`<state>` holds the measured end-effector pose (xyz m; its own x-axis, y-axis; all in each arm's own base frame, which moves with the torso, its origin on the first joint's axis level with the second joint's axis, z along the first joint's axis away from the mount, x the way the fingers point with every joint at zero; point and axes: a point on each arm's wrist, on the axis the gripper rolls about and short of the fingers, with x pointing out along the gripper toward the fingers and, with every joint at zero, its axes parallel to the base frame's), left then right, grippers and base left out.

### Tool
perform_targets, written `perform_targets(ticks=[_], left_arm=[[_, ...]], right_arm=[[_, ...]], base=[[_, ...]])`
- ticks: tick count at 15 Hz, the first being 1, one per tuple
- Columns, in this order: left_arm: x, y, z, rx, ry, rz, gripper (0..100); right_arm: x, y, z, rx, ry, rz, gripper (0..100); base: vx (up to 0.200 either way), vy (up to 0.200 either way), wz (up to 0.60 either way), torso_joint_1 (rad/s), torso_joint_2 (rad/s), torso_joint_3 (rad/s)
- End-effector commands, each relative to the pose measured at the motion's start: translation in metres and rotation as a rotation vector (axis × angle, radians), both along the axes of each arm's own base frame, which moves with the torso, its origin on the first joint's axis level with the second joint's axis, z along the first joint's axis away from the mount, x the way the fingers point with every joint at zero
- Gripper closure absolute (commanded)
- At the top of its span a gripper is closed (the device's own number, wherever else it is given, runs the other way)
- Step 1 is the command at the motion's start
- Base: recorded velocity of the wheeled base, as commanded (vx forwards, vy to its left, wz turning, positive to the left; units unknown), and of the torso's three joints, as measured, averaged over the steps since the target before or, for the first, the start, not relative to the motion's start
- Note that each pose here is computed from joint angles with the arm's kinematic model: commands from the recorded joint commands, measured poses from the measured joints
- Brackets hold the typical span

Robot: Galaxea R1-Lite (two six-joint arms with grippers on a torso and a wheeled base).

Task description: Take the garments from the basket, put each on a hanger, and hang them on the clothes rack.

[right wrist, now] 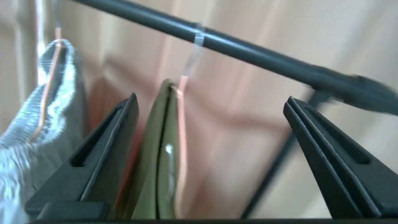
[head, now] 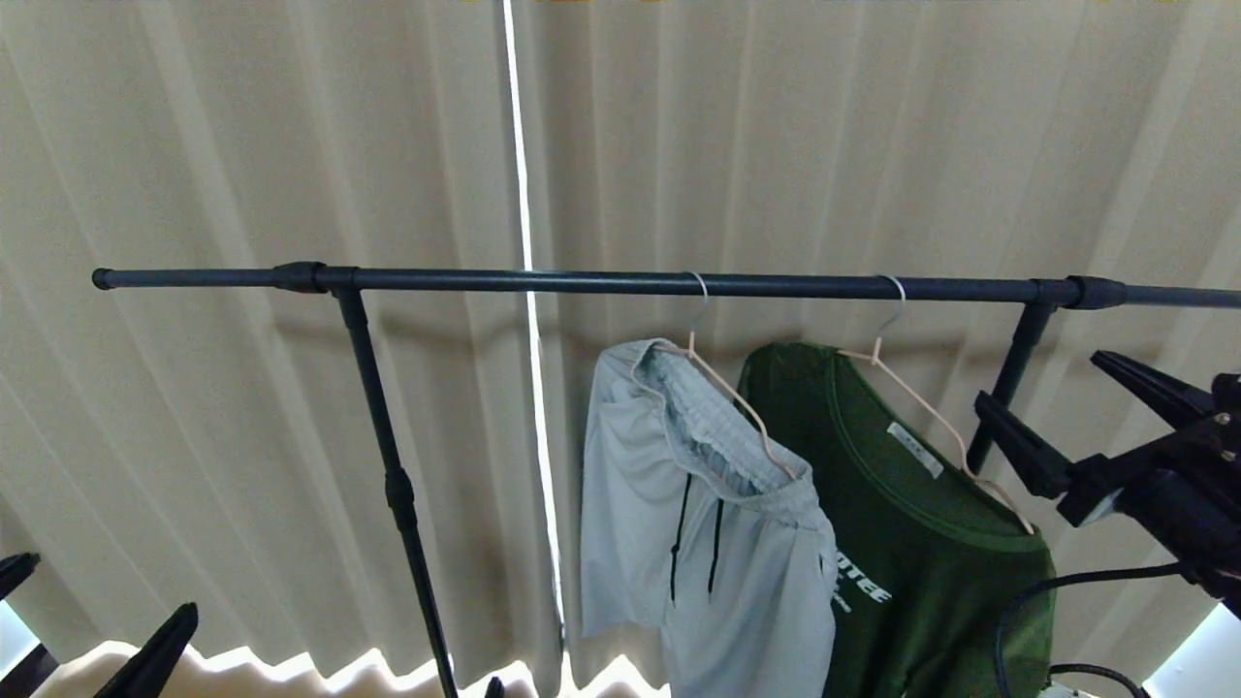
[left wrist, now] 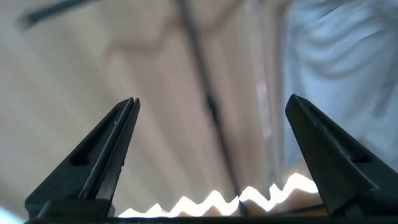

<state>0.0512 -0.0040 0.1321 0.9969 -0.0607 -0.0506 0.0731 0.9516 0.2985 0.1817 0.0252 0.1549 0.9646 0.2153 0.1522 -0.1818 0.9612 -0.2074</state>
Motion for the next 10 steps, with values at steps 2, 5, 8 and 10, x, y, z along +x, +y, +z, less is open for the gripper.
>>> perform_targets(ticks=[2,5,8,10], left_arm=[[-0.051,0.005,-0.013,-0.013,-0.037,0.19,0],[-0.079,0.003,-0.025,-0.083,0.045,0.188,0],[-0.078,0.002,-0.033,-0.171,0.083,0.119,0],[-0.076,0.002,-0.041,-0.176,0.128,-0.008,0]], right_arm=[[-0.038,-0.011,0.008,0.014,-0.077,-0.044,0],[-0.063,-0.034,0.001,0.001,0.049,-0.223,0],[-0.094,-0.039,-0.014,0.014,0.218,-0.303,0],[-0.116,-0.035,-0.025,0.019,0.313,-0.296,0]], base=[[0.0,0.0,0.0,0.0,0.0,0.0],[0.0,0.0,0.0,0.0,0.0,0.0],[0.0,0.0,0.0,0.0,0.0,0.0],[0.0,0.0,0.0,0.0,0.0,0.0]])
